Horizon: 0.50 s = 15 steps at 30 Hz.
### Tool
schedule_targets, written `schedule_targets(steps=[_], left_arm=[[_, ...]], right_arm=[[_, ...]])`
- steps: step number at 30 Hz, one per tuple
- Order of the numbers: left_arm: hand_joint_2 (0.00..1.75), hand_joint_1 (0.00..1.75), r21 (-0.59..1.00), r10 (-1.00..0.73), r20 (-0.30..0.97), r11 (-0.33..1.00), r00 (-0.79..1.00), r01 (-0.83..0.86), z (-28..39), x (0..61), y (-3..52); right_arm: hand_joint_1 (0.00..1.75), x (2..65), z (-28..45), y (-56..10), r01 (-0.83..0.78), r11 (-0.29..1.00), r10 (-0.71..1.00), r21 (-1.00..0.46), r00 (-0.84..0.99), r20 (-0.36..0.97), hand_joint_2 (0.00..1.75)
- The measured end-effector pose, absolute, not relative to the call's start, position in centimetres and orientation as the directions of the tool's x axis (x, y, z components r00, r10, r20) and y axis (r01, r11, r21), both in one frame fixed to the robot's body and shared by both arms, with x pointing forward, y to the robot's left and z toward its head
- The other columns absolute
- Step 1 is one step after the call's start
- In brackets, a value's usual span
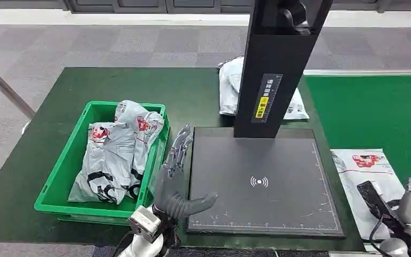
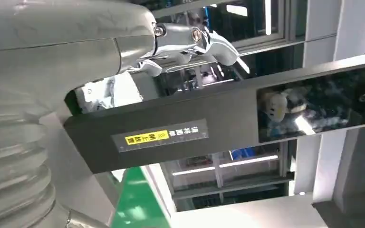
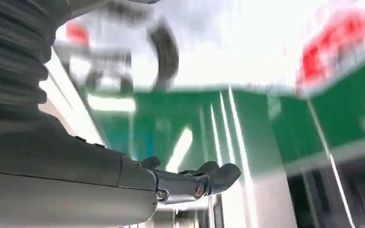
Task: Moved the parcel from conveyor to table for the left to box.
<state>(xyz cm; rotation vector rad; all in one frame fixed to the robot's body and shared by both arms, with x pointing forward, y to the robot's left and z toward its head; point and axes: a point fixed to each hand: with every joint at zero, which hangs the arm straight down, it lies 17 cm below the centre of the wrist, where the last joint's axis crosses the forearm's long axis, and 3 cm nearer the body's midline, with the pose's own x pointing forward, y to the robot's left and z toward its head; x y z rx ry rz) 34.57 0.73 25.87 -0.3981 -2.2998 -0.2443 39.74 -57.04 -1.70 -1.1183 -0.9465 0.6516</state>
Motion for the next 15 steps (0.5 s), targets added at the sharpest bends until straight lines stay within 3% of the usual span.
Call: schedule_targets(steps=[7, 15], left_arm=[[1.75, 0.00, 0.075, 0.223, 0.723, 0.915, -0.653, 0.395, 26.6, 35.1, -0.9], [1.75, 0.00, 0.082, 0.213, 0.739, 0.913, -0.639, 0.399, 25.8, 36.1, -1.9]], right_arm=[[0.00, 40.4, -8.1, -51.7, -0.228, 0.496, 0.799, -0.837, 0.497, 0.338, 1.75], [0.00, 42.3, -9.4, -48.0, -0.337, 0.500, 0.808, -0.798, 0.513, 0.290, 1.75]])
